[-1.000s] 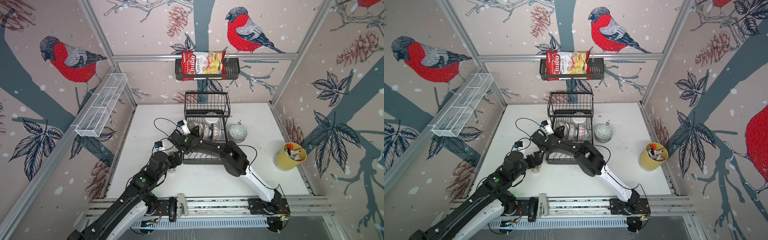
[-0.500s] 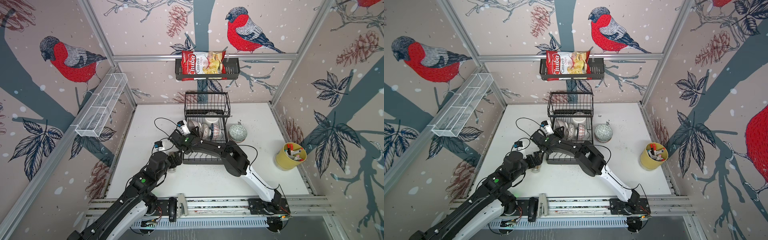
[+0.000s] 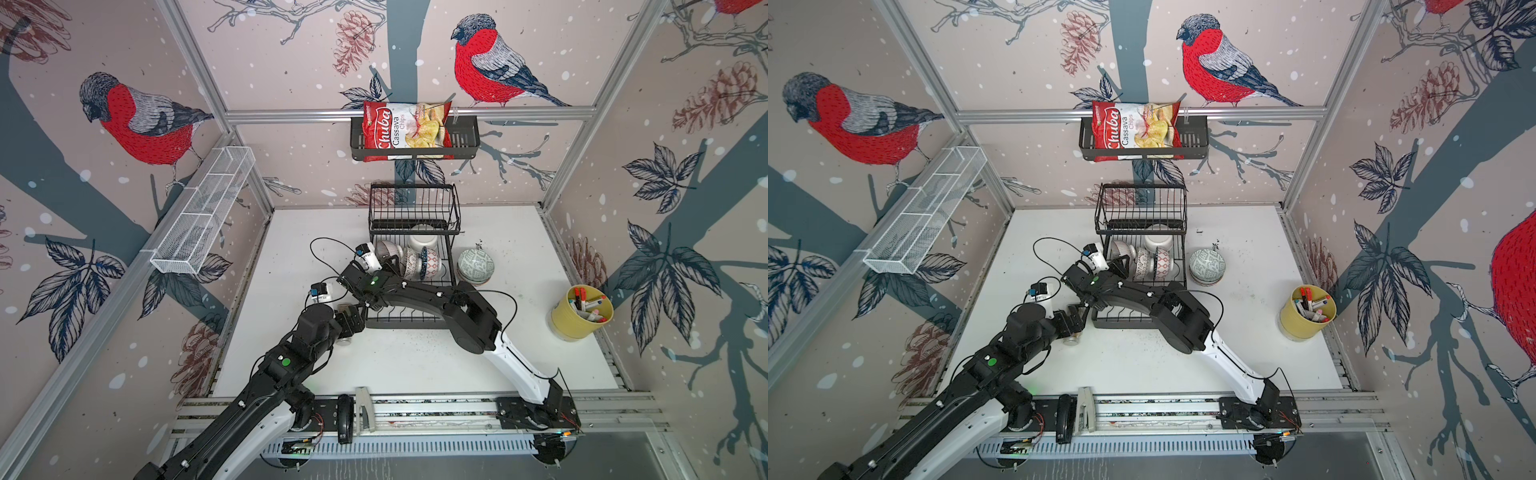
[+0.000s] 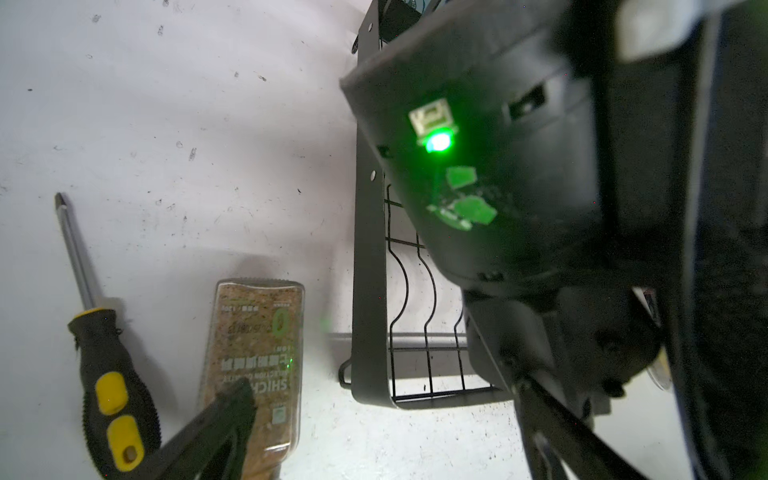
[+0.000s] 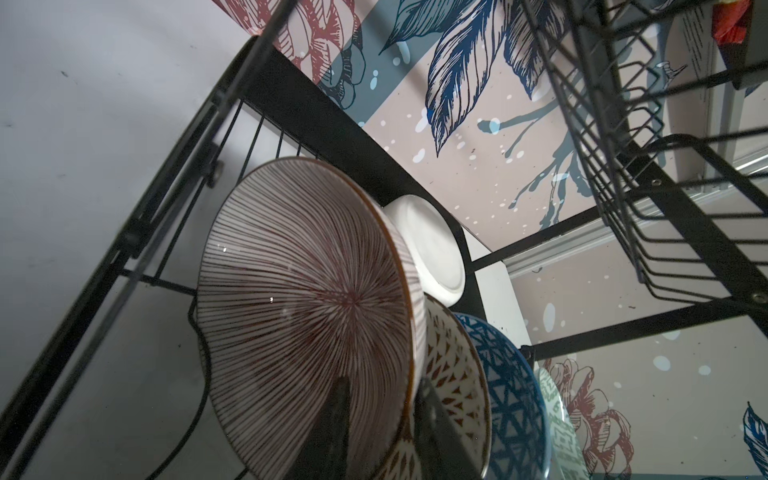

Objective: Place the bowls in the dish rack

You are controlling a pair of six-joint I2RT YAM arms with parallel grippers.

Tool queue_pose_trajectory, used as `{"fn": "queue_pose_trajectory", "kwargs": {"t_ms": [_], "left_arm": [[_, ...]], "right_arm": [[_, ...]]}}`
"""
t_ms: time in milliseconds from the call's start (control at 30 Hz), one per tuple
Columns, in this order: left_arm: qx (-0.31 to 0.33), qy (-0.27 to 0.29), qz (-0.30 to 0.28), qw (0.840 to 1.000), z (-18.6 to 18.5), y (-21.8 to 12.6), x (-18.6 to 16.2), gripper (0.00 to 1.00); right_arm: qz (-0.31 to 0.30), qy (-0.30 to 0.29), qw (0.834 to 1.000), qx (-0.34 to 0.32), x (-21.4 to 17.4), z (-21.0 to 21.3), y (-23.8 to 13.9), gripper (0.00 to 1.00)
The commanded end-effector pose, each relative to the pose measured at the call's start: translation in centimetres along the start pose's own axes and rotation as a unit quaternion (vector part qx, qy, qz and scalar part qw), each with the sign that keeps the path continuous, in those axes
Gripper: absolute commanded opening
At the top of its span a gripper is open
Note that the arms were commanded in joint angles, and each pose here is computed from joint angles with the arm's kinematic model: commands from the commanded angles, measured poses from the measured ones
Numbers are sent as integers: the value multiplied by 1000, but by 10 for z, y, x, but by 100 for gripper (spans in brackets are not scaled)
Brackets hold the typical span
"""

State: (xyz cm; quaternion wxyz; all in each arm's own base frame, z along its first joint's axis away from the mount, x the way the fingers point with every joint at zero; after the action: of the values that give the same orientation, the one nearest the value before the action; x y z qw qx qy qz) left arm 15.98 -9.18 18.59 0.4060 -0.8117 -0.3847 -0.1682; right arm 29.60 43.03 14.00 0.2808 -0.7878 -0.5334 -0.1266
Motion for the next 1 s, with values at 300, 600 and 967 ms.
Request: {"fn": "queue_pose_trajectory", "kwargs": {"t_ms": [300,600,967], "left_arm": [[1,-8,-33,999,-2,-3,8,96],[0,-11,-43,999,-3,-7,11,96],[-1,-13,-50,999,-4,-10,13,96]], "right_arm": [[-14,10,999,35,1,6,-23,37],[-16,13,999,35,1,4,-29,45],[-19,15,999,37,1,2,-35,57]]}}
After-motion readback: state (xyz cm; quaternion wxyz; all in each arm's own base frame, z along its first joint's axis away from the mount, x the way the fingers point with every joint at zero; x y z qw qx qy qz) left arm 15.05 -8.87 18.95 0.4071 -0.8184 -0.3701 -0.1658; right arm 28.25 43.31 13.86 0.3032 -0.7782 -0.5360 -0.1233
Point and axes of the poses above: each gripper's point midway between its finger pads, its own y axis out along the fingers, its own z axis along the line the jaws close on, x = y × z, the point moved 9 cm from there along -y, back along the fingers, and after that the axes turned 9 degrees about -y, right-handed, at the moved point
